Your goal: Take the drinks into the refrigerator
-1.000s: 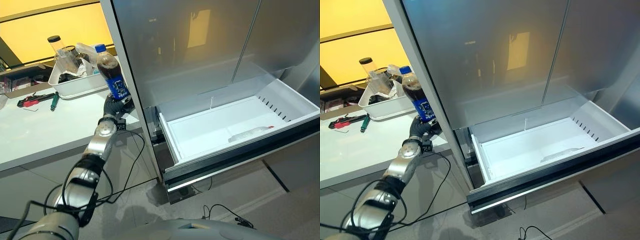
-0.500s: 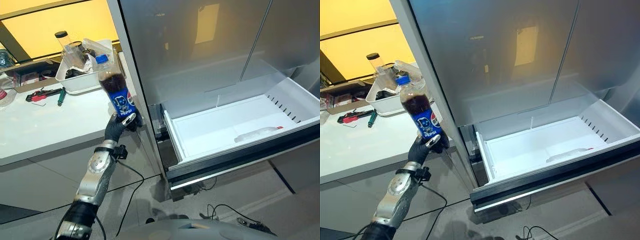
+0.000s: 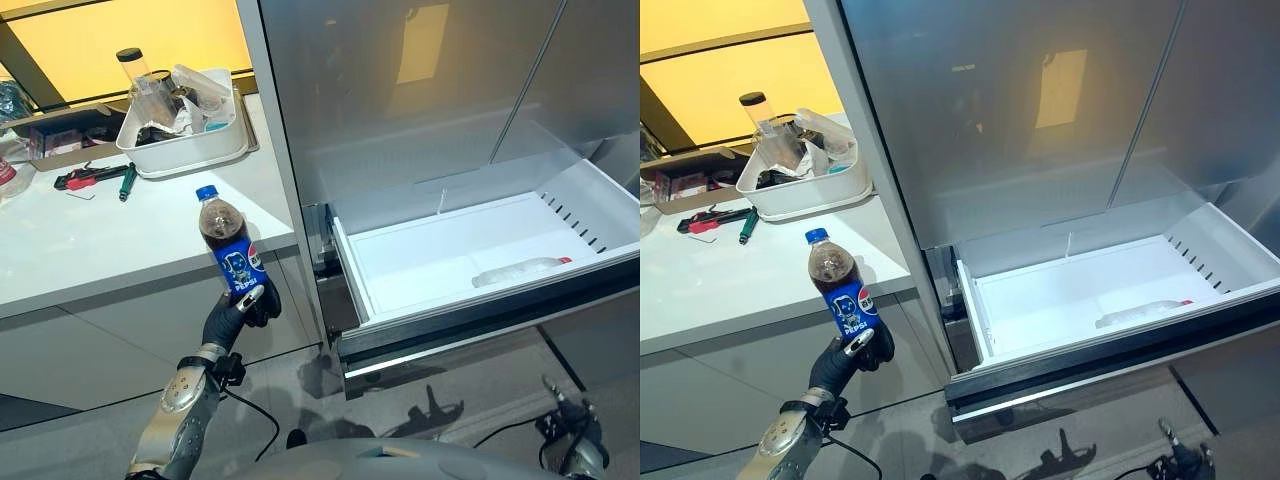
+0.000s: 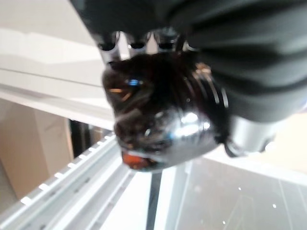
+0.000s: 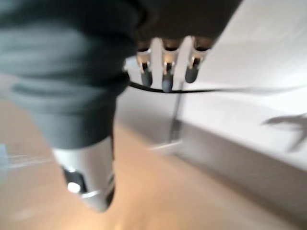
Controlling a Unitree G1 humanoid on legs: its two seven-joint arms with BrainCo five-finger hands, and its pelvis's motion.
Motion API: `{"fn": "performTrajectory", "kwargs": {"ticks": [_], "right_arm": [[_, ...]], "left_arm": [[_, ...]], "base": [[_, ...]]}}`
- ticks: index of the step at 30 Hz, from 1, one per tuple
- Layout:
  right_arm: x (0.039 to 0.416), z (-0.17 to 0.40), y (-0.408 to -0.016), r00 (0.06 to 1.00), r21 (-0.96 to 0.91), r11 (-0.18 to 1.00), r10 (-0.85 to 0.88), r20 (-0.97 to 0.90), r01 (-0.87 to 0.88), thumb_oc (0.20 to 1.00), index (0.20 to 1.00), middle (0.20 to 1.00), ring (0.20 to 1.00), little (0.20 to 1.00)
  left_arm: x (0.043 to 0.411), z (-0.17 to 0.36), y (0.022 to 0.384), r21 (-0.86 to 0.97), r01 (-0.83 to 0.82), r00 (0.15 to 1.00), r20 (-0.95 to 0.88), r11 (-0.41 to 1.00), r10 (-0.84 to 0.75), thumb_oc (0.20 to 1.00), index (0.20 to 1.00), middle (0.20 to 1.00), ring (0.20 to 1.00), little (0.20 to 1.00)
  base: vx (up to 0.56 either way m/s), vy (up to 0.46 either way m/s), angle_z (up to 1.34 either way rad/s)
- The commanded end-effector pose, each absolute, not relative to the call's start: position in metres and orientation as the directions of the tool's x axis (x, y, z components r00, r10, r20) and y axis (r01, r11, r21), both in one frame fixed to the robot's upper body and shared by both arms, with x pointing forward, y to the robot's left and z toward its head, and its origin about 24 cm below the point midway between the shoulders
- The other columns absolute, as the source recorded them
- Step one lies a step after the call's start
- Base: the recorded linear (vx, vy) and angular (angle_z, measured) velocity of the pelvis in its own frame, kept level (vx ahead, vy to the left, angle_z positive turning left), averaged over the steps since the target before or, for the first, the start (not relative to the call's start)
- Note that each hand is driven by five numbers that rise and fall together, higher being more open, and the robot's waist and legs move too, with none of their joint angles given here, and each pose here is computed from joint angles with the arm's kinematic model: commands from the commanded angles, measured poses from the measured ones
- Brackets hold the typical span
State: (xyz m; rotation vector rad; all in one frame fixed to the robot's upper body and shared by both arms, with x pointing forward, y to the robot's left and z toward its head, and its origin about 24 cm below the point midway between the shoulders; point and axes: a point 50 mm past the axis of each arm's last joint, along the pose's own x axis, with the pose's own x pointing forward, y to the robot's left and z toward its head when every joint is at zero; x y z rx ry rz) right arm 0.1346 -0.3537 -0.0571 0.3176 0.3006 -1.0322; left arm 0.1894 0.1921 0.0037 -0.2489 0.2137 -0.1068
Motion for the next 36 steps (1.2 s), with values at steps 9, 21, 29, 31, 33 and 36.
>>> {"fn": "performTrajectory", "kwargs": {"ticks": [9,21,29,31,33,36], "right_arm": [[0.209,0.100,-0.319,0.609,0.194,0.705,-0.695,0.382,0.682,1.000,1.000,1.000,1.000,1.000],[0.210,0.154,-0.265,0.671,0.098,0.893,-0.399,0.625,0.440,1.000,1.000,1.000,1.000,1.000],[0.239,0.154,-0.253,0.834,-0.141,0.970,-0.091,0.545,0.198,1.000,1.000,1.000,1.000,1.000],[0.249,0.149,-0.253,0.880,-0.197,0.974,-0.005,0.474,0.111,1.000,1.000,1.000,1.000,1.000],[0.257,0.143,-0.255,0.911,-0.241,0.969,0.054,0.408,0.051,1.000,1.000,1.000,1.000,1.000],[0.276,0.138,-0.254,0.933,-0.277,0.940,0.268,0.238,-0.199,1.000,1.000,1.000,1.000,1.000]], "left_arm": [[0.221,0.076,0.193,-0.239,0.117,0.973,0.221,0.964,-0.063,0.200,0.200,0.200,0.200,0.200],[0.217,0.077,0.204,-0.205,0.057,0.972,0.237,0.977,-0.007,0.200,0.200,0.200,0.200,0.200],[0.220,0.086,0.208,-0.058,0.140,0.956,0.267,0.988,-0.120,0.200,0.200,0.200,0.200,0.200],[0.223,0.084,0.205,-0.039,0.177,0.953,0.255,0.984,-0.161,0.200,0.200,0.200,0.200,0.200],[0.225,0.080,0.201,-0.028,0.201,0.954,0.235,0.979,-0.189,0.200,0.200,0.200,0.200,0.200],[0.228,0.069,0.184,0.041,0.347,0.921,0.175,0.937,-0.349,0.200,0.200,0.200,0.200,0.200]], "base": [[0.01,0.007,-0.04],[0.00,0.000,0.00],[-0.01,-0.009,0.03],[0.02,-0.022,0.05],[0.01,-0.025,0.06],[0.00,-0.025,0.09]]}}
